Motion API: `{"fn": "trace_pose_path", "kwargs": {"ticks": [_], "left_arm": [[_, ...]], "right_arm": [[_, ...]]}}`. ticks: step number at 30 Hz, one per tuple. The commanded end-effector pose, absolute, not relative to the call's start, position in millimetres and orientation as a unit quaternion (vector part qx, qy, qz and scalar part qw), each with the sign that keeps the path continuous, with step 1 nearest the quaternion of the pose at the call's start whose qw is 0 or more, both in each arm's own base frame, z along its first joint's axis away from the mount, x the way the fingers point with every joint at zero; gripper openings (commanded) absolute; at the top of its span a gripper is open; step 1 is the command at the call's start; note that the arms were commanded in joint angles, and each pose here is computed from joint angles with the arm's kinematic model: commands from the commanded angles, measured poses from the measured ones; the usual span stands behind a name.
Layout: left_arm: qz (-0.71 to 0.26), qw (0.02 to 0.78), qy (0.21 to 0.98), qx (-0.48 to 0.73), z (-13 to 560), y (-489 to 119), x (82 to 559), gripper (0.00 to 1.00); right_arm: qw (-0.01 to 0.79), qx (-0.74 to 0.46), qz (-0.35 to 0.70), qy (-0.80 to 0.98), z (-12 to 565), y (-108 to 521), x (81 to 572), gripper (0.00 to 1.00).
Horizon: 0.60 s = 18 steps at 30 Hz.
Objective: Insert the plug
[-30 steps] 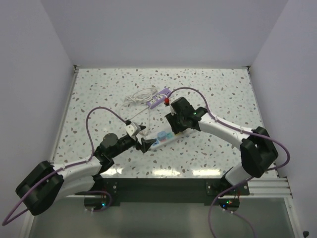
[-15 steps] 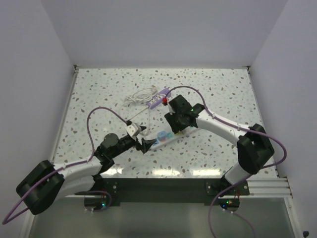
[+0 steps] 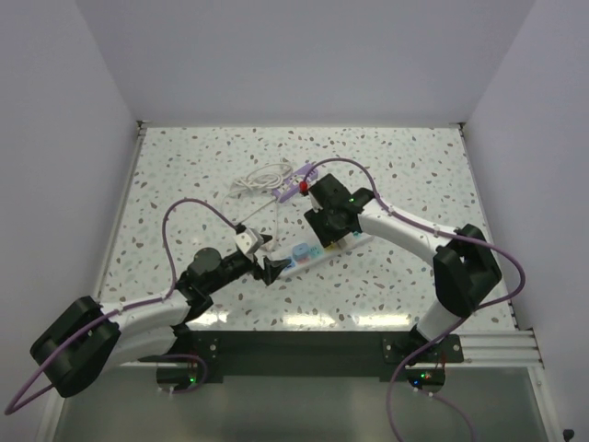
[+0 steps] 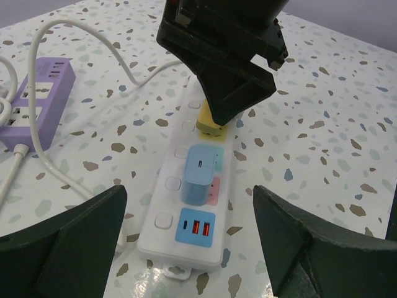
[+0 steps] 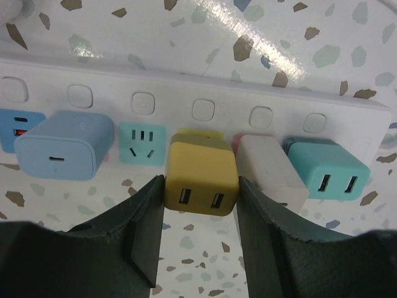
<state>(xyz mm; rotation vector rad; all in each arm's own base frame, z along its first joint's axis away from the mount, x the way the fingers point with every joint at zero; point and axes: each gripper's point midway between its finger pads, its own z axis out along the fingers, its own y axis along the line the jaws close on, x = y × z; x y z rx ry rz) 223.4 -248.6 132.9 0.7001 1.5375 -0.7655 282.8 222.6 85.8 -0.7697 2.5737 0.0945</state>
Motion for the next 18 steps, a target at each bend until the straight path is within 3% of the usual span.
{"fn": "trace_pose_path", "kwargs": {"ticks": [1, 18], "left_arm": [[-0.323, 0.625, 0.641, 0.306, 153.9, -253.3, 231.8, 0.88], [-0.323, 0.625, 0.640, 0.308, 153.4, -253.9, 230.6, 0.87]], "right_arm": [[0.222, -0.277, 0.010, 0.935, 92.5, 214.2, 285.5, 0.00], [0.210, -0.283, 0.008, 0.936, 75.4, 219.7, 286.5, 0.00]]}}
